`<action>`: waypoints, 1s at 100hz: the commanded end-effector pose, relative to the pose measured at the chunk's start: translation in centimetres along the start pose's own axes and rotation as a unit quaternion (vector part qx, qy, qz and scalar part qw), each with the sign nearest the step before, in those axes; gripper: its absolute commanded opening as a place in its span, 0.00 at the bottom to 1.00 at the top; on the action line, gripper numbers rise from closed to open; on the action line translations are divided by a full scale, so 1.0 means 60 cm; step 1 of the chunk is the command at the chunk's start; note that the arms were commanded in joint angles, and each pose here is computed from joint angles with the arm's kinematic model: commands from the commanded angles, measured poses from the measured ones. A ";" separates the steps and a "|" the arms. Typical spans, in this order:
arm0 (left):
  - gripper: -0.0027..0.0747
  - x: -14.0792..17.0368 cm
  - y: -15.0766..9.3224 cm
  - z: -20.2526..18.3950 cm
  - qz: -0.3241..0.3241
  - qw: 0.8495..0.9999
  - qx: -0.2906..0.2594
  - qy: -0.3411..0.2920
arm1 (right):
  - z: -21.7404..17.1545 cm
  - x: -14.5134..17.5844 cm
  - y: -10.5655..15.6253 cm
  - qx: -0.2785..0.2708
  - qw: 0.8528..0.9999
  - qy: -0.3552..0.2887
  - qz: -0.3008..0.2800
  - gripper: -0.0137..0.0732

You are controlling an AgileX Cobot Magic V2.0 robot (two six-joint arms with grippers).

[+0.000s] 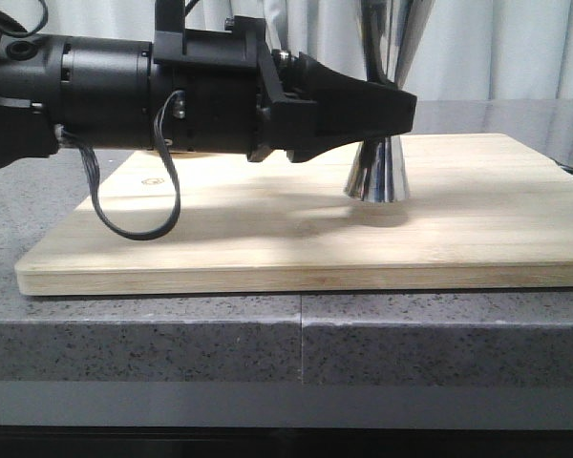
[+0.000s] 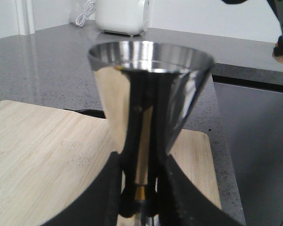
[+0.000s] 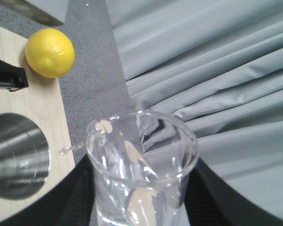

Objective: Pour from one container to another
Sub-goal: 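Tilt the beaker with the right gripper, pouring liquid into the jigger cup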

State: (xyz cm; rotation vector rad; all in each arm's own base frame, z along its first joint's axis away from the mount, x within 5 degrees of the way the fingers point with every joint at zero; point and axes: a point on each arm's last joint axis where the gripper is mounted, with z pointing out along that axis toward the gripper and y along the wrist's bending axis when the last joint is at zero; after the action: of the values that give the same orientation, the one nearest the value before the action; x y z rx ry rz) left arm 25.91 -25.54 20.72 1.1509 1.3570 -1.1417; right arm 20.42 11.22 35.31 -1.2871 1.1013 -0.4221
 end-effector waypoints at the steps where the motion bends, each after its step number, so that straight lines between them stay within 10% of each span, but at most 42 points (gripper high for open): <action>1: 0.01 -0.058 -0.005 -0.006 0.017 0.998 0.005 -0.067 | -0.011 -0.019 -0.027 0.029 0.999 -0.032 -0.015 0.33; 100: 0.01 -0.058 -0.004 -0.007 0.016 0.998 0.003 -0.068 | -0.011 -0.016 -0.023 0.019 0.997 -0.020 -0.071 0.33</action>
State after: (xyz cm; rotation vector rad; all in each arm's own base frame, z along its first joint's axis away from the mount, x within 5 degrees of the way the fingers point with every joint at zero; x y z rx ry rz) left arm 25.96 -25.49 20.72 1.1492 1.3579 -1.1402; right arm 20.40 11.22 35.14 -1.3707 1.0401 -0.5035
